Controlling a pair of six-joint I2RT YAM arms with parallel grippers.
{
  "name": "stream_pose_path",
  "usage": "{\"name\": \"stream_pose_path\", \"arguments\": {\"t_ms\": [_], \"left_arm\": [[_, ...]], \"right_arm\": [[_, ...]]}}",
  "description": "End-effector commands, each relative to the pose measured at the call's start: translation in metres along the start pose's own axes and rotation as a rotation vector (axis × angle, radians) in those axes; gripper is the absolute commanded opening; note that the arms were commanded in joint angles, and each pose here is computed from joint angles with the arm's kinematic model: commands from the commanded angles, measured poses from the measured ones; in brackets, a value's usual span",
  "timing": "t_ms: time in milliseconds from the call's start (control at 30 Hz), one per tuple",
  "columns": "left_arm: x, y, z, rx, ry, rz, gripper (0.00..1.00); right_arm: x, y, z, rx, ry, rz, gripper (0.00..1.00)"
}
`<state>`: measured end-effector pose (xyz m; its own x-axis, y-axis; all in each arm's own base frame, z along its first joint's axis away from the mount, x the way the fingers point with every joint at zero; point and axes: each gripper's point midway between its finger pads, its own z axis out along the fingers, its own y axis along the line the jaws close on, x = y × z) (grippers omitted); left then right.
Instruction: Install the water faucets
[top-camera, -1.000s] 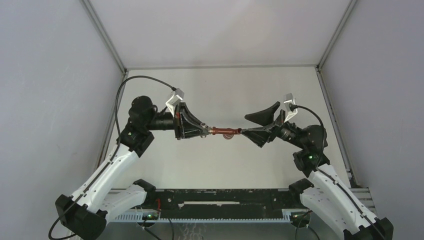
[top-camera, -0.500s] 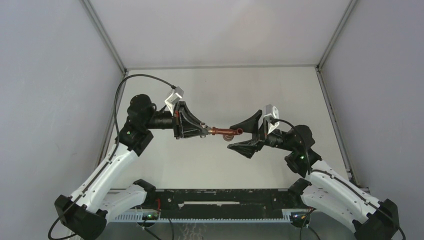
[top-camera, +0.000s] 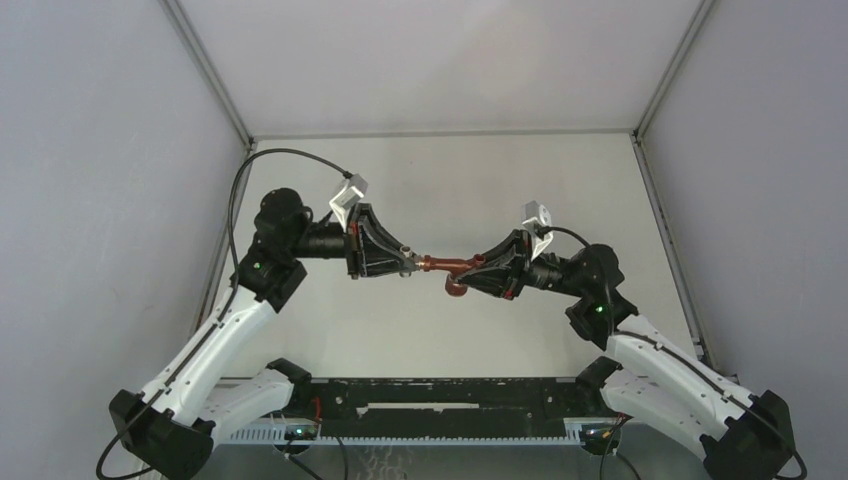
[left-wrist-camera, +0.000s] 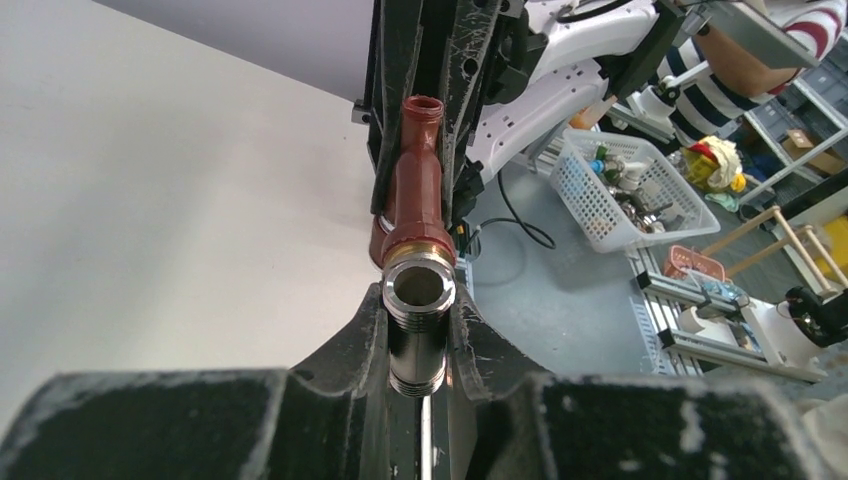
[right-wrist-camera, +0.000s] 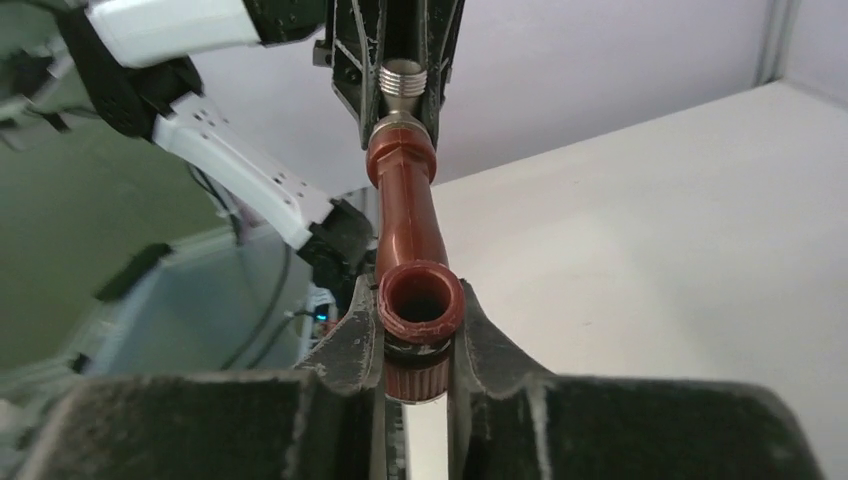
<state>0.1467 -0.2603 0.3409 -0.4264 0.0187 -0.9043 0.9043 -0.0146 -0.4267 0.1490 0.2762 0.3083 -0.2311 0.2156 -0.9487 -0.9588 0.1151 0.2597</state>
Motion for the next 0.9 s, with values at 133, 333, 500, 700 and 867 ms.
{"name": "stream_pose_path", "arguments": {"t_ms": [133,333,500,700,867], "left_arm": [[-0.021,-0.004,0.0,-0.035,-0.066,0.211,0.0],[-0.003,0.02,0.001,-0.147,-0.062,0.338,0.0],[0.009,0.039,0.002,-0.201,-0.04,0.319,0.0],[0.006,0.048,0.0,-0.26,-0.075,0.315,0.0],[-0.001,0.053,-0.003,-0.299,-0.102,0.316,0.0]], "right_arm": [[-0.058,0.0,-0.004,0.041,-0.057,0.405,0.01],[-0.069,-0.014,-0.002,0.036,0.137,0.944,0.0],[-0.062,-0.019,0.001,-0.008,0.158,1.097,0.47],[-0.056,-0.015,0.0,0.015,0.169,1.095,0.8],[-0.04,-0.018,-0.001,0.057,0.205,1.105,0.81]]}}
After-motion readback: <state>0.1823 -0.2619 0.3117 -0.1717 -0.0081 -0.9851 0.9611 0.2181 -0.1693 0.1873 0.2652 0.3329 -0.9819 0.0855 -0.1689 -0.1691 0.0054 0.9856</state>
